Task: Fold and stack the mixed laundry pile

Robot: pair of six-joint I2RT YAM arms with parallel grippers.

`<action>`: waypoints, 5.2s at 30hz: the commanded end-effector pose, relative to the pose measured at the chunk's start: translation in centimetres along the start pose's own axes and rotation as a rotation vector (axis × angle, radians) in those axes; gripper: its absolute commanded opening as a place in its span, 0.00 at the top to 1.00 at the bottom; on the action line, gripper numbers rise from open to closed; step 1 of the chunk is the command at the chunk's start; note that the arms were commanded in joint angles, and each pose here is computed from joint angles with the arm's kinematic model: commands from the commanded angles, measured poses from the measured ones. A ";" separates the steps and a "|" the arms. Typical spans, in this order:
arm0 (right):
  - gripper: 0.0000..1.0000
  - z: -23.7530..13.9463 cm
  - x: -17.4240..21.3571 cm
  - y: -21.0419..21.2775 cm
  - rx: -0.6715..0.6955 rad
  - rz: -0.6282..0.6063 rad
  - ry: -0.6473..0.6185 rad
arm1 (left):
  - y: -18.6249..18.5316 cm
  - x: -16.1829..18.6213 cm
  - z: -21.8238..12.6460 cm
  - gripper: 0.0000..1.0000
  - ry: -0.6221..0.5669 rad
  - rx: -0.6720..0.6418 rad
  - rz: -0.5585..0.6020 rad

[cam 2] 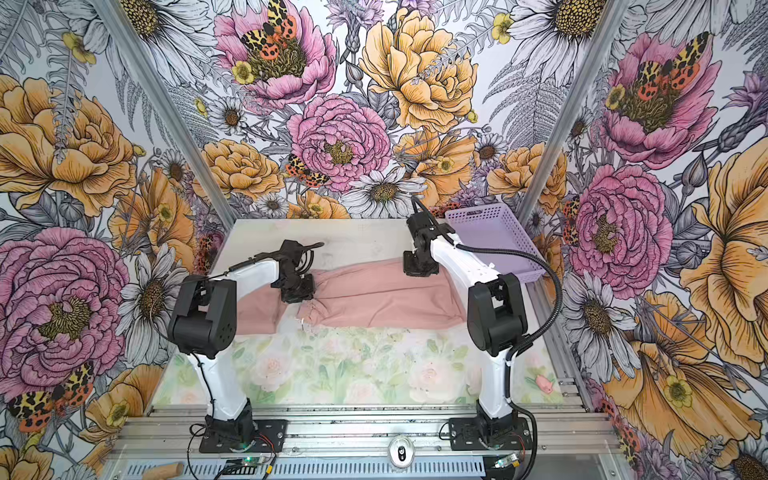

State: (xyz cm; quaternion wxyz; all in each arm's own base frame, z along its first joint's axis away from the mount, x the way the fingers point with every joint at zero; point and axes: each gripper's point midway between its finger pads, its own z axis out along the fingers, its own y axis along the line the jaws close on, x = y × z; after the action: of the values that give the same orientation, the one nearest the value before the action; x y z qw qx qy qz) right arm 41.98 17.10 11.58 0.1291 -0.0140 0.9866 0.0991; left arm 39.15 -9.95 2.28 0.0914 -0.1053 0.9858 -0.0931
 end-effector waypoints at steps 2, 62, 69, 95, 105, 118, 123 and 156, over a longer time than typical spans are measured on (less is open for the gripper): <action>0.80 -0.5 -0.1 1.5 -0.058 0.009 -0.023 | 2.2 2.9 2.1 1.00 0.113 -0.101 -0.003; 0.57 9.6 6.5 4.5 -0.274 -0.079 0.238 | -13.2 -0.8 -19.0 1.00 -0.080 0.187 -0.006; 0.57 10.9 7.4 3.7 -0.258 -0.076 0.262 | -16.0 -0.6 -17.5 1.00 -0.054 0.194 -0.028; 0.55 7.0 6.1 3.0 -0.341 0.015 0.168 | -26.5 0.9 -8.4 1.00 0.026 0.200 0.034; 0.53 0.7 6.1 -2.6 -0.317 0.153 0.071 | -28.7 0.7 -8.4 0.47 0.023 0.260 0.059; 0.51 -5.0 4.1 -1.6 -0.236 0.090 -0.047 | -26.2 -2.4 -14.5 0.14 -0.123 0.276 0.062; 0.51 -3.1 3.5 1.5 -0.241 0.022 -0.013 | -22.5 -2.5 -13.0 0.14 -0.113 0.202 0.064; 0.60 -0.8 2.5 -2.1 -0.213 0.138 -0.001 | -17.0 1.6 -4.1 0.14 0.033 0.180 0.071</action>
State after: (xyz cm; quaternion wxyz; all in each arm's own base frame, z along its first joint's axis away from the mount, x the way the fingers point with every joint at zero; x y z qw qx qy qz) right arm 37.88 13.47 9.13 0.0940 0.0434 0.9792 0.1742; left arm 40.07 -25.58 10.31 0.0956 -0.0739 0.9783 -0.1686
